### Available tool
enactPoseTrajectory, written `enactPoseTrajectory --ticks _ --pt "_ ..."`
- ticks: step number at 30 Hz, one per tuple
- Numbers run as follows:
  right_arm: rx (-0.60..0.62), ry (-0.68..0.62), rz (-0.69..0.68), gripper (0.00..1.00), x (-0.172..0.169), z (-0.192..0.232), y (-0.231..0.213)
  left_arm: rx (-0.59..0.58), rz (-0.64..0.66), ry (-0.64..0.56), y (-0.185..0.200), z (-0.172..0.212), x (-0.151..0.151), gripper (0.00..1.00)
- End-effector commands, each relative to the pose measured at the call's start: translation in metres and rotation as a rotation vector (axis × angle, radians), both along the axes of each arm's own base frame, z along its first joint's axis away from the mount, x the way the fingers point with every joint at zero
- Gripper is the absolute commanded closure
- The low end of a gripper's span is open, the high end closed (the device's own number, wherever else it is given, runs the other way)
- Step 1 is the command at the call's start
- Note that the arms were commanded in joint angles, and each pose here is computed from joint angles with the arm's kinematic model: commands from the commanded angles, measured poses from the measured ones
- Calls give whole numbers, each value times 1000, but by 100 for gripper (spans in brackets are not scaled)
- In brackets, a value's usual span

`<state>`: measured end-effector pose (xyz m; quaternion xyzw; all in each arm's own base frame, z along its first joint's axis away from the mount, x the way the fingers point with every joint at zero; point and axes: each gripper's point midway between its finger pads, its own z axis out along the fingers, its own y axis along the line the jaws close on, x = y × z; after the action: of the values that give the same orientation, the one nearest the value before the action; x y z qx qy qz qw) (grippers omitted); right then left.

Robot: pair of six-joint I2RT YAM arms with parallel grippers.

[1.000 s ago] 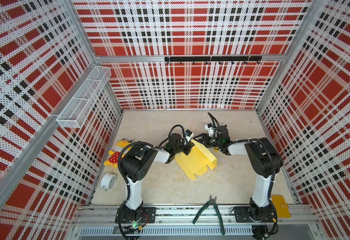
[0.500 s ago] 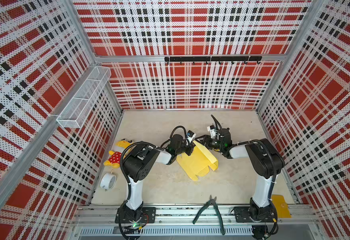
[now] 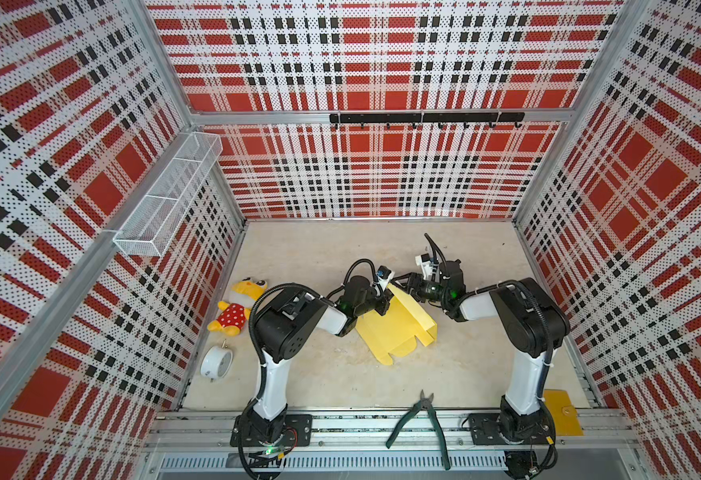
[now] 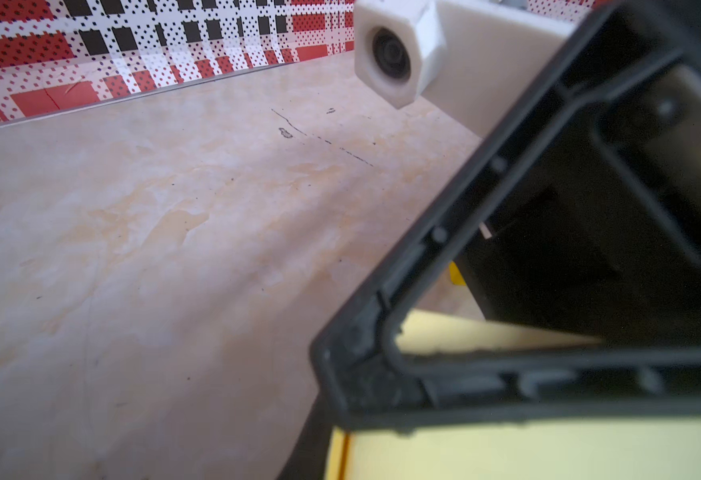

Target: Fold the paper box

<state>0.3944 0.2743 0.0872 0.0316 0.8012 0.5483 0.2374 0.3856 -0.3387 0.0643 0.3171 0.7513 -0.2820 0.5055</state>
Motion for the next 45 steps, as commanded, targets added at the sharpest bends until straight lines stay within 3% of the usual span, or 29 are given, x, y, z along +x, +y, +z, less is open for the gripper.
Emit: enactPoseTrajectory --ticks 1,5,11,16,17,20,23,25,29,34,36,38,45 --pt "-50 99 0 43 -17 -29 -2 -16 -15 -26 -7 -4 -8 80" --pt "-52 97 -4 43 -15 -28 -2 22 -25 -69 -9 -9 -19 82" --pt "-45 88 -5 43 -12 -24 -1 57 6 -92 -7 -13 -18 100" --pt "-46 87 -3 43 -11 -21 0 66 -9 -109 -11 -12 -23 100" --pt "-47 82 -4 43 -11 -20 0 66 -1 -112 -10 -11 -22 99" --pt "-47 81 -3 43 -11 -19 -1 62 26 -101 -6 -12 -20 74" --pt "-48 82 -5 43 -11 -19 -1 62 20 -99 -5 -13 -26 72" --pt "-47 81 -5 43 -11 -19 -1 63 13 -104 -6 -13 -28 76" --pt "-47 81 -7 43 -10 -19 -1 63 26 -106 -5 -12 -26 100" --pt "-46 81 -6 44 -9 -18 0 45 25 -114 -7 -5 -23 100" --pt "-46 81 -2 44 -9 -18 0 23 38 -116 -6 4 -19 80" --pt "-49 80 -1 44 -10 -17 0 -6 45 -125 -6 17 -17 71" --pt "-50 88 -7 44 -11 -19 -5 -121 -4 -187 -7 56 -24 70"
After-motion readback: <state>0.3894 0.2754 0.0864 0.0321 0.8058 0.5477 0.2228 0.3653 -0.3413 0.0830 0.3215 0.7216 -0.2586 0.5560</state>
